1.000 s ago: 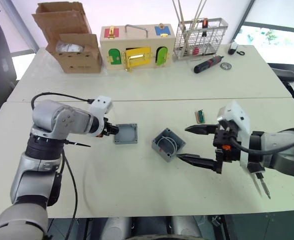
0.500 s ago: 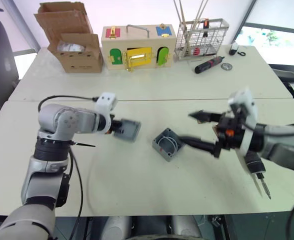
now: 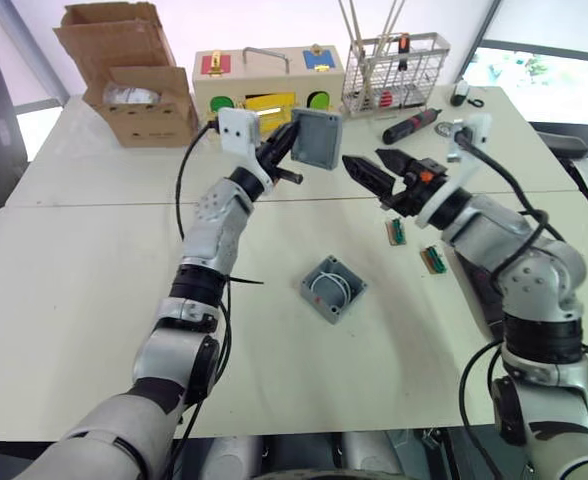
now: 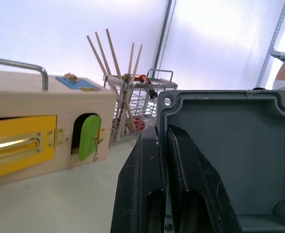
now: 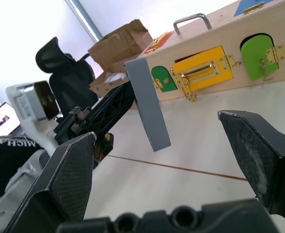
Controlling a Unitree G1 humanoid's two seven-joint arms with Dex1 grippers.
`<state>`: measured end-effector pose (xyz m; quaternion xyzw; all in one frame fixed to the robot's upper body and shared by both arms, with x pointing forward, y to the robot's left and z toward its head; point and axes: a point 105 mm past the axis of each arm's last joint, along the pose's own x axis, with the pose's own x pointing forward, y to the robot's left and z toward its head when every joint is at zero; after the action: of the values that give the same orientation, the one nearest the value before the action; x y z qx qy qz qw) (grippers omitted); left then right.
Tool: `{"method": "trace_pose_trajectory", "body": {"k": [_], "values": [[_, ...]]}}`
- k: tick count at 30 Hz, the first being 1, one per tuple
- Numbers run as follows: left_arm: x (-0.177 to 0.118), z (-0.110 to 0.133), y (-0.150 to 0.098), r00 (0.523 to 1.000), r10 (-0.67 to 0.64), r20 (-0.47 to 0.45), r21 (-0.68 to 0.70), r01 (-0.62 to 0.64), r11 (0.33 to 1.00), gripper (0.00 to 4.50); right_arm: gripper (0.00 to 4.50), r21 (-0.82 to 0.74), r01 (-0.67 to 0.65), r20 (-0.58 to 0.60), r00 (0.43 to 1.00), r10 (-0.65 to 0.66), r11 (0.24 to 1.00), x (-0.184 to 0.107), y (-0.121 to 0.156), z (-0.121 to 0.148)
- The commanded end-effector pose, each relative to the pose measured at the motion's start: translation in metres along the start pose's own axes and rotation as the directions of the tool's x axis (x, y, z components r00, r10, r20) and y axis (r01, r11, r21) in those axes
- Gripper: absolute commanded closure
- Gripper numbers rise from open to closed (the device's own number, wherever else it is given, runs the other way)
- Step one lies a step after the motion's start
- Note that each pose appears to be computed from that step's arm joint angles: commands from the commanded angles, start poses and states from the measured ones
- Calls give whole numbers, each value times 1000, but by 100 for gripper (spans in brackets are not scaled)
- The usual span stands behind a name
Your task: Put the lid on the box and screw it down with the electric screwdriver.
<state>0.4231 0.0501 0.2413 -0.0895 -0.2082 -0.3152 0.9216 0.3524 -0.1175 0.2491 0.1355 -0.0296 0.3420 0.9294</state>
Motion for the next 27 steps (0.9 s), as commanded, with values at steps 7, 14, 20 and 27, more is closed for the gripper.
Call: {"method": "trace_pose_trajectory", "body": {"k": [7,14,20,27], "values": [[10,37,-23,985,-98,143,89,85,992,448,0,-37,-47,73,996,50,998,-1,9,25],[5,36,-27,982,-140,128,97,128,987,448,0,-51,-58,60,996,61,997,-1,10,22],[7,40,-33,977,-167,134,100,154,983,450,142,-55,-56,57,997,60,997,0,9,20],[4,37,-37,974,-193,121,98,182,978,450,396,-65,-60,53,997,63,996,-1,9,18]]}}
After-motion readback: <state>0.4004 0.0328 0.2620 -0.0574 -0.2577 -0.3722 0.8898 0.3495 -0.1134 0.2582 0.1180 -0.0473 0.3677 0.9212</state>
